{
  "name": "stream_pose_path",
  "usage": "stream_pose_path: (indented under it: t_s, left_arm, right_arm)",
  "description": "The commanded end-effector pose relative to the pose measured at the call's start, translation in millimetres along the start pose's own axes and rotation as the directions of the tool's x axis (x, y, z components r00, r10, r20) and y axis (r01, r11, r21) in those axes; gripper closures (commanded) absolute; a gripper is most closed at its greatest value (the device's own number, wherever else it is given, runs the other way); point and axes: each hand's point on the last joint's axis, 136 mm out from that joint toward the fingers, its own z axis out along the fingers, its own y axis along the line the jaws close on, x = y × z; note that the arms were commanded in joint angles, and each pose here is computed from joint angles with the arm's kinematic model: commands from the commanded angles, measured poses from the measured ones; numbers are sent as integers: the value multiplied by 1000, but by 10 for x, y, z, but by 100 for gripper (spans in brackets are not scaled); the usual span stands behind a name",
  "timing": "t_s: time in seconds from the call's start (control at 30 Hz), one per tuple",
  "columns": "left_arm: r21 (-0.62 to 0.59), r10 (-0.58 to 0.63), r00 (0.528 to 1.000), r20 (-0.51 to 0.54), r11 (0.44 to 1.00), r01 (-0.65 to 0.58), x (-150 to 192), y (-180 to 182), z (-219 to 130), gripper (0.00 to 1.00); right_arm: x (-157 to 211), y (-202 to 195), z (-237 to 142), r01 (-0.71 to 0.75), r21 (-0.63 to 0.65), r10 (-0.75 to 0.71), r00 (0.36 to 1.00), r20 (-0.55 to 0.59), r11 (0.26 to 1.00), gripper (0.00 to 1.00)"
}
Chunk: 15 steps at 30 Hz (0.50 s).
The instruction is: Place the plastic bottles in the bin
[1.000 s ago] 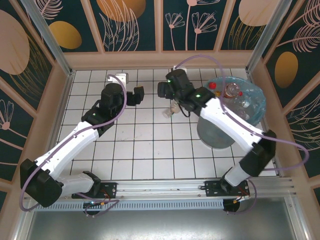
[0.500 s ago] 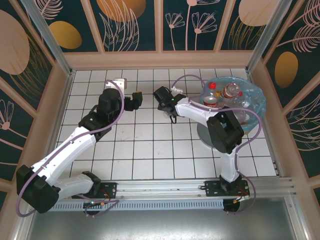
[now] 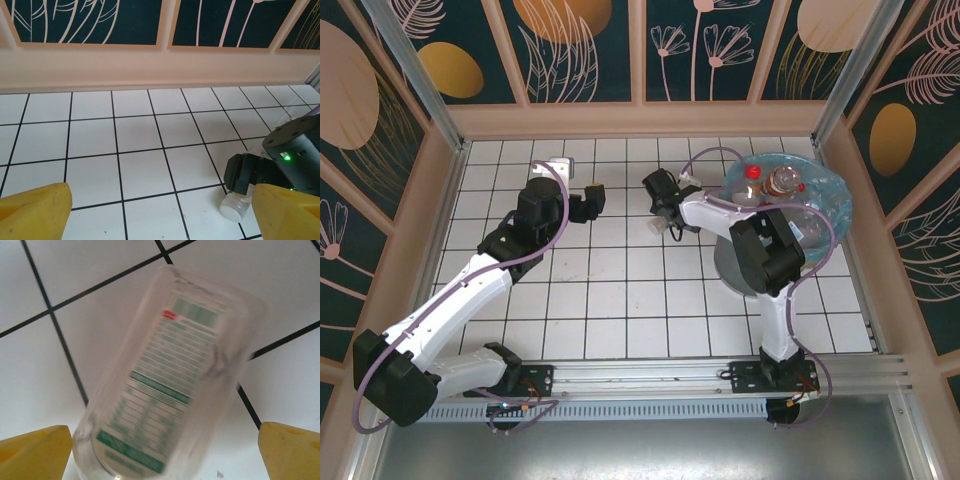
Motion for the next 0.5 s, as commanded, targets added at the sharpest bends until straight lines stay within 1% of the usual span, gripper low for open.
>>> stream_pose_path:
  t_s: [0.0, 0.07, 0.23, 0.37, 0.47]
  left_arm:
    - [12, 0, 1000, 26, 1000, 0, -60, -1, -35, 7]
    - [12, 1, 1000, 28, 1000, -2, -64, -2, -43, 7]
    - [16, -1, 999, 37, 1000, 1, -93, -3, -70, 7]
    - [11, 0, 999, 50, 1000, 0, -132, 10, -113, 7]
    - [-2, 1, 997, 73, 1000, -1, -192, 42, -162, 7]
  right_arm:
    - [20, 130, 69, 22, -46, -23, 1000, -14, 999, 15]
    - [18, 168, 40, 28, -68, -29, 1000, -12, 997, 25]
    - [-58, 279, -134, 47, -141, -45, 999, 14, 989, 41]
    - [-141, 480, -459, 101, -201, -90, 994, 62, 974, 45]
    - [-175, 779, -837, 177, -312, -149, 983, 110, 933, 47]
